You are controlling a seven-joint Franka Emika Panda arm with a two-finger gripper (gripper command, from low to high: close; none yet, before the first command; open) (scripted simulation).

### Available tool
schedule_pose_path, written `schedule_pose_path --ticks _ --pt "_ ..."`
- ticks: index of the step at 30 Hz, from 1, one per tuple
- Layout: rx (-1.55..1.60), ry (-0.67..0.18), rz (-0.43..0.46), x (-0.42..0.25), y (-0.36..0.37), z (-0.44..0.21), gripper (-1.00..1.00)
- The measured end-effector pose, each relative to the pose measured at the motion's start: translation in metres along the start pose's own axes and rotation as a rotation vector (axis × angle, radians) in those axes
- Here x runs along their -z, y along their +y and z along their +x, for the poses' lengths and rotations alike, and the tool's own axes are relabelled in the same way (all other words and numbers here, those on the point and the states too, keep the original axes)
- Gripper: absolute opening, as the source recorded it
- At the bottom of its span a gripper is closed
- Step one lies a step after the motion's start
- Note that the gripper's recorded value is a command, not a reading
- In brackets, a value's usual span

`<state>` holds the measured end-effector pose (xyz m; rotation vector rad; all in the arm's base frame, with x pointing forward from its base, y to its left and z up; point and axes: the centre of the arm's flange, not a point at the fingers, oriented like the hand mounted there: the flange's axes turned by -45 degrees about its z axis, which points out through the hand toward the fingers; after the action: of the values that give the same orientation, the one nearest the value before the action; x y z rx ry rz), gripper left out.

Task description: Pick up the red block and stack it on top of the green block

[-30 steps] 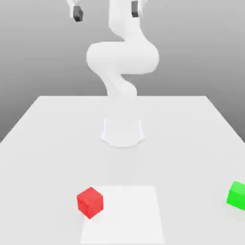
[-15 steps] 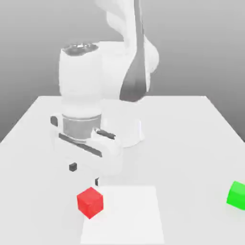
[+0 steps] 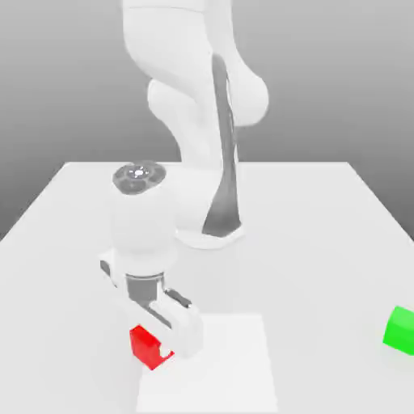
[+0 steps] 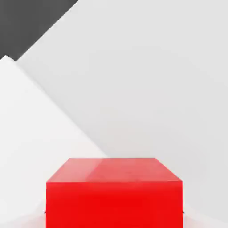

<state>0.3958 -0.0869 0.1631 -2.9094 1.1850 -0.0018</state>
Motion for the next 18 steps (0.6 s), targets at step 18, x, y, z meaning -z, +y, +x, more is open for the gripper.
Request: schedule_pose_path --ticks 18 --pt "1.115 -0.001 -0.001 0.075 -0.261 -0.289 -1.0"
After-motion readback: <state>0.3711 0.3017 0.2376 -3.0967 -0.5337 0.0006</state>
